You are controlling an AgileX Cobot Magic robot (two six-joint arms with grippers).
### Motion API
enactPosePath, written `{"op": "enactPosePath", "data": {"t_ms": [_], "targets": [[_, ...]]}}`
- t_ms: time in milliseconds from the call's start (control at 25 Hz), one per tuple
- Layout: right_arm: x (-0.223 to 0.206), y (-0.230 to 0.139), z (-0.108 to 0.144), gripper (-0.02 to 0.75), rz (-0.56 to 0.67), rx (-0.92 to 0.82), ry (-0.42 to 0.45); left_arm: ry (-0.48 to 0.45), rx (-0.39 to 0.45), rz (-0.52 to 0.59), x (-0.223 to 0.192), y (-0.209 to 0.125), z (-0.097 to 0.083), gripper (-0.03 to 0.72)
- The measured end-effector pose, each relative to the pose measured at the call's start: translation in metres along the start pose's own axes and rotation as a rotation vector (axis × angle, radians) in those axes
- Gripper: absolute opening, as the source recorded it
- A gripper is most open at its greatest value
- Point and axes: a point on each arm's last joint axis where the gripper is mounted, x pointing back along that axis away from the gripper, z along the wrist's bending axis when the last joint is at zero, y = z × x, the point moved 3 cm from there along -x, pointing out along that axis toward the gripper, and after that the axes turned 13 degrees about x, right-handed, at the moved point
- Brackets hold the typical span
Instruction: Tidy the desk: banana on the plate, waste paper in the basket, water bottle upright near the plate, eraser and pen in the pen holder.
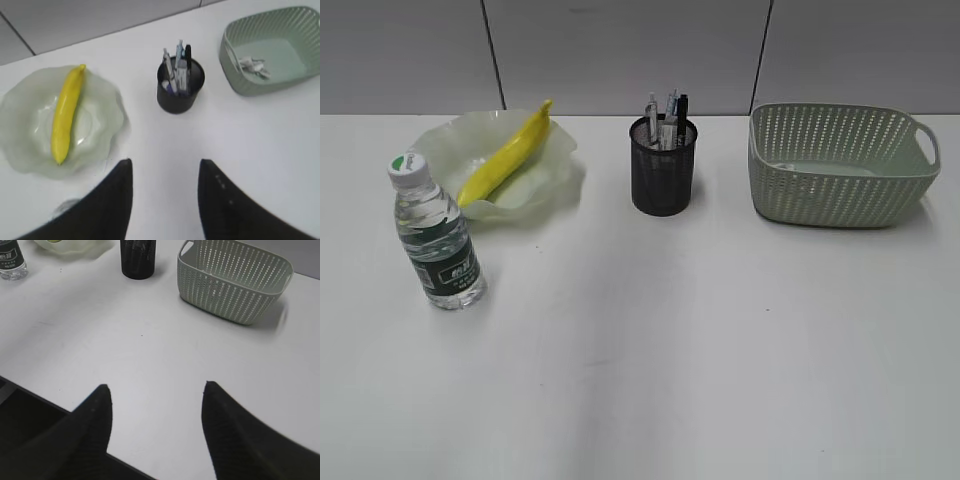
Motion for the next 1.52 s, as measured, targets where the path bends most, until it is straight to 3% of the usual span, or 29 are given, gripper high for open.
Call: {"op": "enactPosePath", "data": {"t_ms": [240,480,680,920,1160,1520], "targets": [[0.000,0.000,0.000,0.456,0.000,0.000,0.000,0.007,-0.075,0.080,0.049,-0.076,0.033,0.313],[0.000,0.000,0.000,0.456,0.000,0.000,0.000,0.007,-0.095,0.093,0.090,-0.156,0.090,0.310],[0.000,0.000,0.000,0.456,0.000,0.000,0.001,-0.053,-0.090,-0.010,0.118,-0.222,0.137,0.310],[0.000,0.000,0.000,0.456,0.000,0.000,0.001,-0.154,-0.175,-0.165,0.123,-0.283,0.173,0.310],[0.000,0.000,0.000,0.456,0.000,0.000,0.001,-0.283,-0.220,-0.324,0.125,-0.312,0.183,0.295],[0.000,0.000,0.000,0.456,0.000,-0.001,0.002,-0.324,-0.251,-0.333,0.127,-0.314,0.179,0.291]]}}
